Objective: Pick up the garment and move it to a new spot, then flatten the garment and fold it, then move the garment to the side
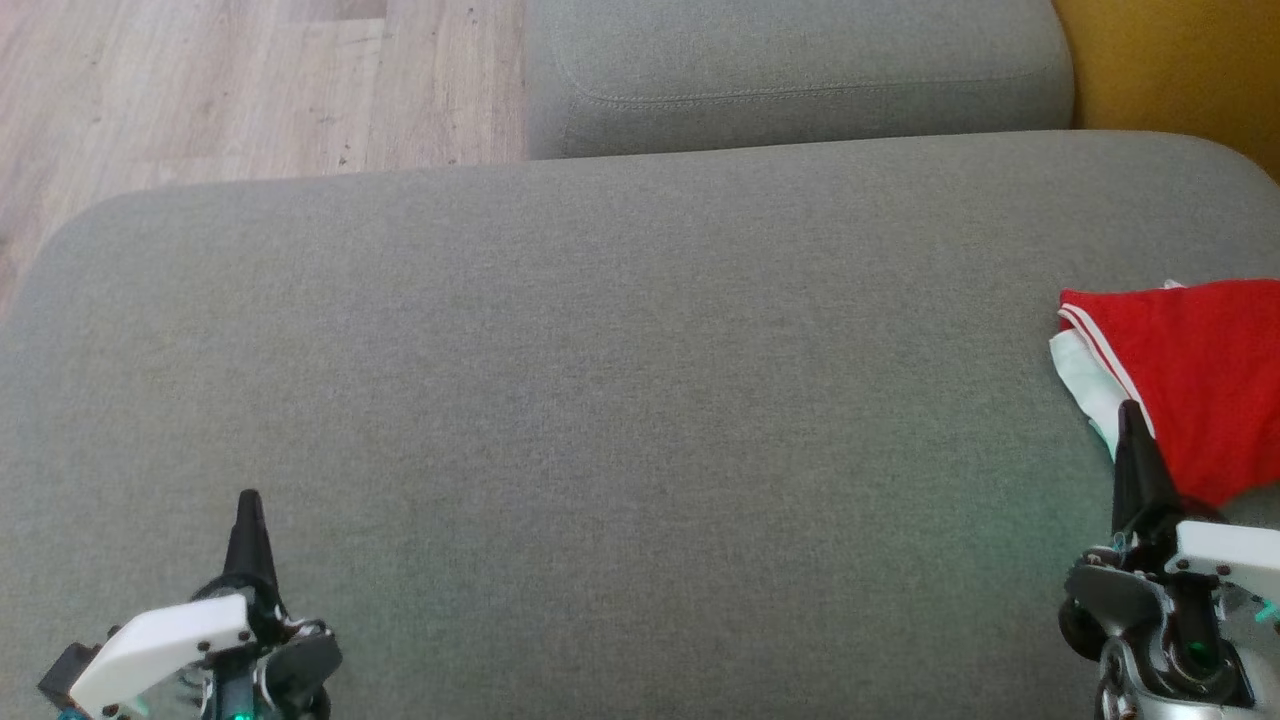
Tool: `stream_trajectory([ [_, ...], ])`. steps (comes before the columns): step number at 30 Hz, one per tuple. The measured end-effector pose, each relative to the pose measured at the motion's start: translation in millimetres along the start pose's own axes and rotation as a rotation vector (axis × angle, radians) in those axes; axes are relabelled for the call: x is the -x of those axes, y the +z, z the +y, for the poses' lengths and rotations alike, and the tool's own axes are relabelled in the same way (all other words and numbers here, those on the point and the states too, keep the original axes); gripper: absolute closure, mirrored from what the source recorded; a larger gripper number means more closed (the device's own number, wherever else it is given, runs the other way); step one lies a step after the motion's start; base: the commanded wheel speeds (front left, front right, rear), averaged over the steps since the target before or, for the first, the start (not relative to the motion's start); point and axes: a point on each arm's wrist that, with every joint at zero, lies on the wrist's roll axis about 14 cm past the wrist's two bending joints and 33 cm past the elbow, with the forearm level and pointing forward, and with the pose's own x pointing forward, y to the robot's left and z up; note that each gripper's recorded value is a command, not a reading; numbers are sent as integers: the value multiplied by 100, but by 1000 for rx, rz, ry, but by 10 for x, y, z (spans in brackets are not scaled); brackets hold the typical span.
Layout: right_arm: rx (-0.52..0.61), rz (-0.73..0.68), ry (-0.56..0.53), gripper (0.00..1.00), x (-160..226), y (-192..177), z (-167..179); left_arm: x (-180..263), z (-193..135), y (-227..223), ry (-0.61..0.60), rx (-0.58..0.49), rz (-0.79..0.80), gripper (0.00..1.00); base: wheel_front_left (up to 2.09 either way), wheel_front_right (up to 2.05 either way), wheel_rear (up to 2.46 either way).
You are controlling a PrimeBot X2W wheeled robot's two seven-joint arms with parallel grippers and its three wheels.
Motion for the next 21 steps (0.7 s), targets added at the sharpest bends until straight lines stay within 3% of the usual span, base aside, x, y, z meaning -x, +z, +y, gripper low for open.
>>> stream_trajectory([
  [21, 0, 0, 0, 100, 0, 0, 0, 0, 0, 0, 0, 0, 0, 100, 0, 0, 0],
])
